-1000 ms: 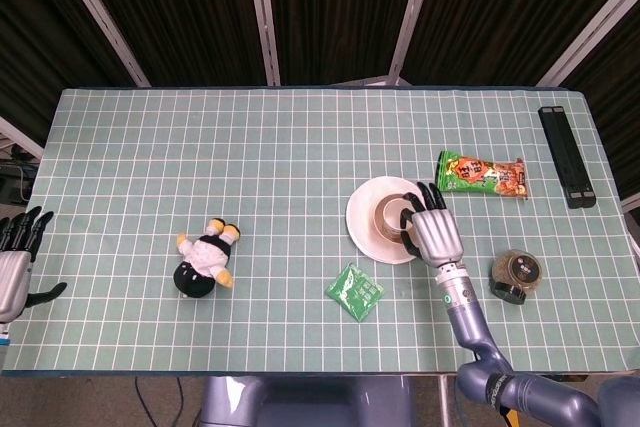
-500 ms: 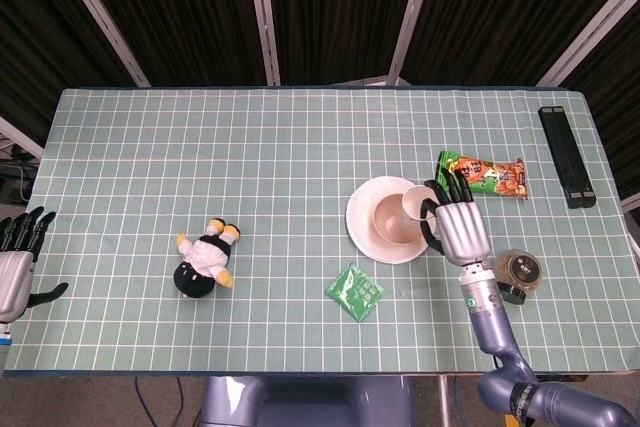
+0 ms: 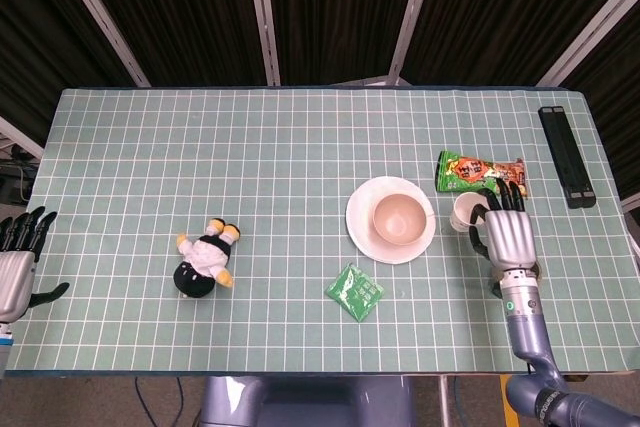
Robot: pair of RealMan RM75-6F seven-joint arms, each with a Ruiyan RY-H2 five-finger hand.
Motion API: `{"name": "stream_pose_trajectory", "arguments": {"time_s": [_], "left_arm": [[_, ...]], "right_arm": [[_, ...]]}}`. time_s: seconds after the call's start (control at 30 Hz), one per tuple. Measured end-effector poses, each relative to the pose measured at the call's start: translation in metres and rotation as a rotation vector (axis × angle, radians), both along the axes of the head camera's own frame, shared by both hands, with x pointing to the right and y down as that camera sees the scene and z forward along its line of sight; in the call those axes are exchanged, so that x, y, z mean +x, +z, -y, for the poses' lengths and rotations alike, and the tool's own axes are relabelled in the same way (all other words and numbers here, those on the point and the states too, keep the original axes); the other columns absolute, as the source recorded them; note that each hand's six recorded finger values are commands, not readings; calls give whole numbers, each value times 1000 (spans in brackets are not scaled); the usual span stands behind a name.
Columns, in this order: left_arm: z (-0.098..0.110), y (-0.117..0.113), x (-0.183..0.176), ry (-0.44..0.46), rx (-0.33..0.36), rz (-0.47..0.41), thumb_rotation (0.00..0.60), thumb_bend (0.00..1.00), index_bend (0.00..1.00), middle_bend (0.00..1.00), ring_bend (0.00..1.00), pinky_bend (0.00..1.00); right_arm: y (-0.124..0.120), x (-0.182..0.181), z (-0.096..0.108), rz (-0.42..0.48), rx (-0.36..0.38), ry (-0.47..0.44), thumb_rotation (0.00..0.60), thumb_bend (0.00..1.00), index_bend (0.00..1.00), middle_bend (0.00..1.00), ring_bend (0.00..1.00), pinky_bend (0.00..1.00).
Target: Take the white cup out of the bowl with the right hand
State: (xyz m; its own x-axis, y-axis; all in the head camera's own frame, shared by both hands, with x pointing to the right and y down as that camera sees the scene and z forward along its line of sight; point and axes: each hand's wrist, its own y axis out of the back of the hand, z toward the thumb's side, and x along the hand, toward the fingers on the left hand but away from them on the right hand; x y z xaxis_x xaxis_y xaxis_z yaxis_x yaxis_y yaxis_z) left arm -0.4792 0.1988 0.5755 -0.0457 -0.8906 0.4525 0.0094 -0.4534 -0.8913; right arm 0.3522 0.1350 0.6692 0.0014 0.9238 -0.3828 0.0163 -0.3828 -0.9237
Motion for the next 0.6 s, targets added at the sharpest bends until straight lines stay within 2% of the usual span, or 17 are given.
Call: {"name": "stream_pose_trajectory", "arguments": {"time_s": [0.27, 0.4, 0.47, 0.53, 0.6], "left_arm": [[0, 0, -1, -4, 1, 0, 600, 0, 0, 0, 0, 0], [0, 0, -1, -4, 0, 2, 600, 0, 0, 0, 0, 0], [0, 0, -1, -5, 2, 1, 600, 0, 0, 0, 0, 0], [0, 0, -1, -6, 3, 0, 600, 0, 0, 0, 0, 0], [1, -1, -1, -7, 5, -2, 600, 0, 0, 0, 0, 0]], "right_arm": [[23, 20, -14, -53, -74, 77, 600, 421, 606, 211, 0, 0], [28, 20, -19, -54, -94, 76, 600, 362, 605, 189, 0, 0], [28, 19, -20, -50, -98, 68, 600, 328, 550, 118, 0, 0], [27, 18, -20, -41, -98, 64, 600, 289, 375, 25, 0, 0], [24, 16, -20, -31, -97, 61, 600, 255, 232, 0, 0, 0]]}}
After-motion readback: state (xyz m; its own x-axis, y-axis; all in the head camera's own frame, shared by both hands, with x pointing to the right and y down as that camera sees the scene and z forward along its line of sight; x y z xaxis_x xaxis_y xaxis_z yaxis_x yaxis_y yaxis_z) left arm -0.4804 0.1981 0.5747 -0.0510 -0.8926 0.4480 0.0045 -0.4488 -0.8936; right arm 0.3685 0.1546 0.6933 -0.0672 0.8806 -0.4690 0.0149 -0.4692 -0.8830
